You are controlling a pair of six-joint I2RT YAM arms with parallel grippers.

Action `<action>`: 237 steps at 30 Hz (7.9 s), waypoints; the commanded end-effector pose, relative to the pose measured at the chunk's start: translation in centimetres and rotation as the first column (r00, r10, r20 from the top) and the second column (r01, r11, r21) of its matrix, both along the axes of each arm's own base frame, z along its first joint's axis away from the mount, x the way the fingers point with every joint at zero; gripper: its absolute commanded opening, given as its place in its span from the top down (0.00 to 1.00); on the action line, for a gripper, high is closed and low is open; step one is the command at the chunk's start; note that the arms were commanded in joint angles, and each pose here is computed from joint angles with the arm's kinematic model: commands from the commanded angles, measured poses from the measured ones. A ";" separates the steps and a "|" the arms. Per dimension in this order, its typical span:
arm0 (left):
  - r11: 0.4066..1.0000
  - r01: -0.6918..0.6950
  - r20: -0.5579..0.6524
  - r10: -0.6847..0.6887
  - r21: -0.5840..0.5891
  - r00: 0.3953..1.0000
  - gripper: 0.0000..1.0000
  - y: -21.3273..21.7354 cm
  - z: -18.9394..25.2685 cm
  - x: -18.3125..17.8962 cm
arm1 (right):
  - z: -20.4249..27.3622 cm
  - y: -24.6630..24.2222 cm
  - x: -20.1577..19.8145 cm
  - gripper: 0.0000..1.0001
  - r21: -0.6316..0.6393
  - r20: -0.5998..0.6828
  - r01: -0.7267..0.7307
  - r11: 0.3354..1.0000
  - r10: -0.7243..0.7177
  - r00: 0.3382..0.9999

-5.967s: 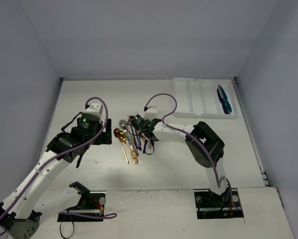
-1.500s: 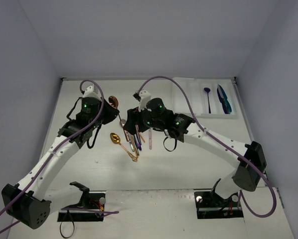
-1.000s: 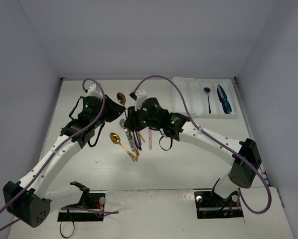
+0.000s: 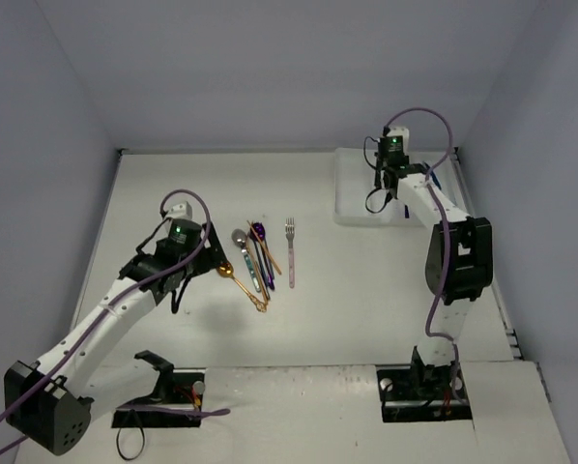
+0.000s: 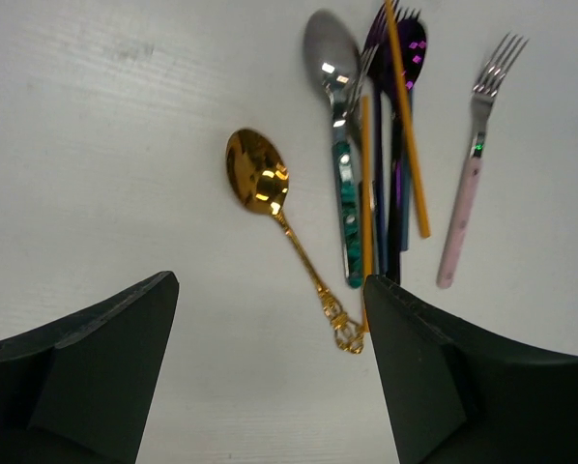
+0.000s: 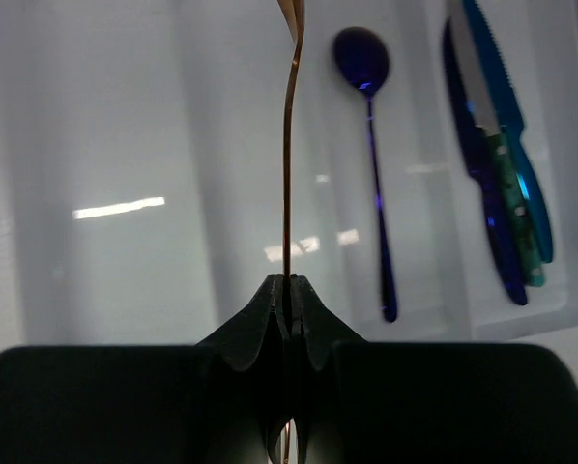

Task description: Sort the eating utensils into containers

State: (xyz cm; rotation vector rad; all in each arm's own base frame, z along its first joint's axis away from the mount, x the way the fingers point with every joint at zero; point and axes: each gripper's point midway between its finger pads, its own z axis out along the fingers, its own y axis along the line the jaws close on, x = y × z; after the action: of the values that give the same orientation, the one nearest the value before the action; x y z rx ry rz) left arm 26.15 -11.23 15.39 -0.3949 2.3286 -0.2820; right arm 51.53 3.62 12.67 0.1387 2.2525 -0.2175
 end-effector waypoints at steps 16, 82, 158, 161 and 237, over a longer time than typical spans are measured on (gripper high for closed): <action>1.000 0.011 -0.124 -0.014 -0.021 0.992 0.24 -1.0 -3.1 -0.4 | -4.6 -10.0 5.4 0.67 -0.176 -0.078 0.074 0.982 -0.089 0.993; 0.987 -0.003 -0.296 0.051 0.161 0.954 1.00 -3.8 -8.9 4.6 | 10.7 16.0 -19.5 0.52 0.365 0.226 -0.520 0.772 0.468 0.854; 0.991 0.127 -0.064 -0.129 -0.046 0.990 0.23 -2.4 -1.4 0.8 | -5.1 -9.6 6.4 0.82 -0.190 -0.053 0.065 0.980 -0.077 0.996; 0.991 0.125 -0.077 -0.129 -0.051 0.989 0.23 -2.5 -1.7 0.6 | -4.9 -9.6 6.8 0.71 -0.198 -0.051 0.059 0.978 -0.070 0.996; 0.981 -0.070 -0.261 0.117 0.183 0.958 1.00 -3.4 -10.4 7.7 | 9.4 7.8 -16.7 0.51 0.211 0.226 -0.314 0.926 0.267 0.937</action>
State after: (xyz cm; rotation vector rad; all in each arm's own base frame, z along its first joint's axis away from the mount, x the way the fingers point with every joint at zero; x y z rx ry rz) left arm 34.58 -18.18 2.61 -0.5125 2.6034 -0.1207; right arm 34.66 8.54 19.24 0.0135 2.1402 0.1247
